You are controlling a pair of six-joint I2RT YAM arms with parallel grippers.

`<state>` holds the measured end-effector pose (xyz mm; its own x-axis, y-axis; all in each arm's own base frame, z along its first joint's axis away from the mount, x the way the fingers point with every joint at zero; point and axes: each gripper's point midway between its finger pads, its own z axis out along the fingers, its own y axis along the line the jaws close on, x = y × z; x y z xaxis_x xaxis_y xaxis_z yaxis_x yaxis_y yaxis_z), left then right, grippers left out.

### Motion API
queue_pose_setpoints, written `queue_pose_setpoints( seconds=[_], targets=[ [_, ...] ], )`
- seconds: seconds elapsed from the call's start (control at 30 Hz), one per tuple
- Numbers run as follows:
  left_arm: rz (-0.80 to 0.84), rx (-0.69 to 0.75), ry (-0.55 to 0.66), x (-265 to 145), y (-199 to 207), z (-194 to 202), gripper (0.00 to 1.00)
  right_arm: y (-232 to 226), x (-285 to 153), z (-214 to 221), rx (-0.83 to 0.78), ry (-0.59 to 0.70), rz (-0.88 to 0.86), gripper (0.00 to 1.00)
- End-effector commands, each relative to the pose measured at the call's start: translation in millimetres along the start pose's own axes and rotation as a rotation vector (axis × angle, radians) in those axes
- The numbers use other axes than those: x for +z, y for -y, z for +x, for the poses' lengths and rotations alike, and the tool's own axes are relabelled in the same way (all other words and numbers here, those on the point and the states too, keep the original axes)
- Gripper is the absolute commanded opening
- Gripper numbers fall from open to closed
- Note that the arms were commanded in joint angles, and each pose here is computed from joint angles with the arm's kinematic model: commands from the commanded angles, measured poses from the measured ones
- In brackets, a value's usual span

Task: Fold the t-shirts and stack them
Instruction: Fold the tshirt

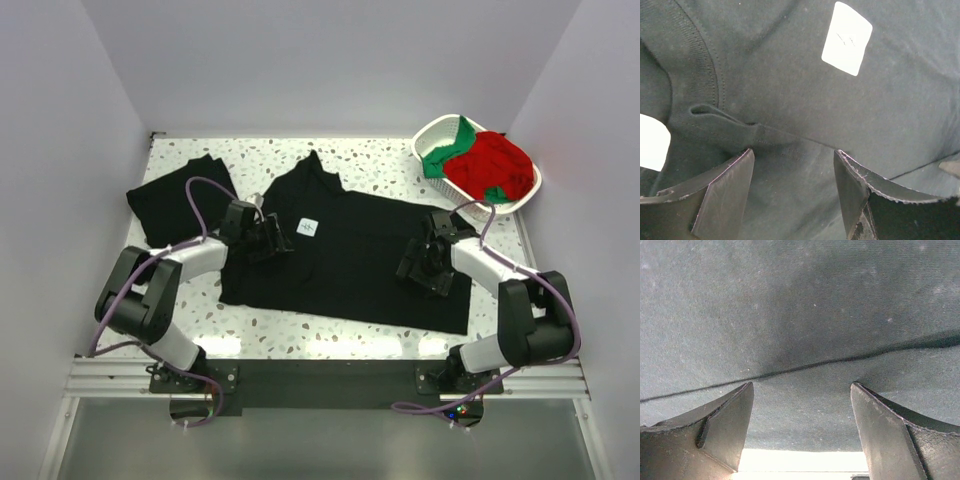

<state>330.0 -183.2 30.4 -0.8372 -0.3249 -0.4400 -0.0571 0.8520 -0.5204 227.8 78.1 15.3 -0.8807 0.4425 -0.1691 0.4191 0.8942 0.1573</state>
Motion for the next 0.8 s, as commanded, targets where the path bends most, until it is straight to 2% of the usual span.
queue_pose_setpoints(
  seconds=[0.0, 0.27, 0.47, 0.77],
  targets=[
    [-0.138, -0.058, -0.084, -14.8, -39.0, 42.1, 0.71, 28.5, 18.4, 20.3, -0.031, -0.073, 0.101, 0.83],
    [-0.178, -0.129, -0.124, -42.7, -58.7, 82.0, 0.71, 42.3, 14.3, 37.3, -0.018, -0.132, 0.145, 0.83],
    [-0.205, -0.185, -0.145, -62.6, -71.6, 107.8, 0.71, 44.4, 5.5, 64.4, 0.047, -0.192, 0.106, 0.83],
    [-0.185, -0.193, -0.121, -81.8, -66.4, 109.5, 0.71, 42.0, -23.9, 80.1, 0.102, -0.195, 0.048, 0.83]
  ],
)
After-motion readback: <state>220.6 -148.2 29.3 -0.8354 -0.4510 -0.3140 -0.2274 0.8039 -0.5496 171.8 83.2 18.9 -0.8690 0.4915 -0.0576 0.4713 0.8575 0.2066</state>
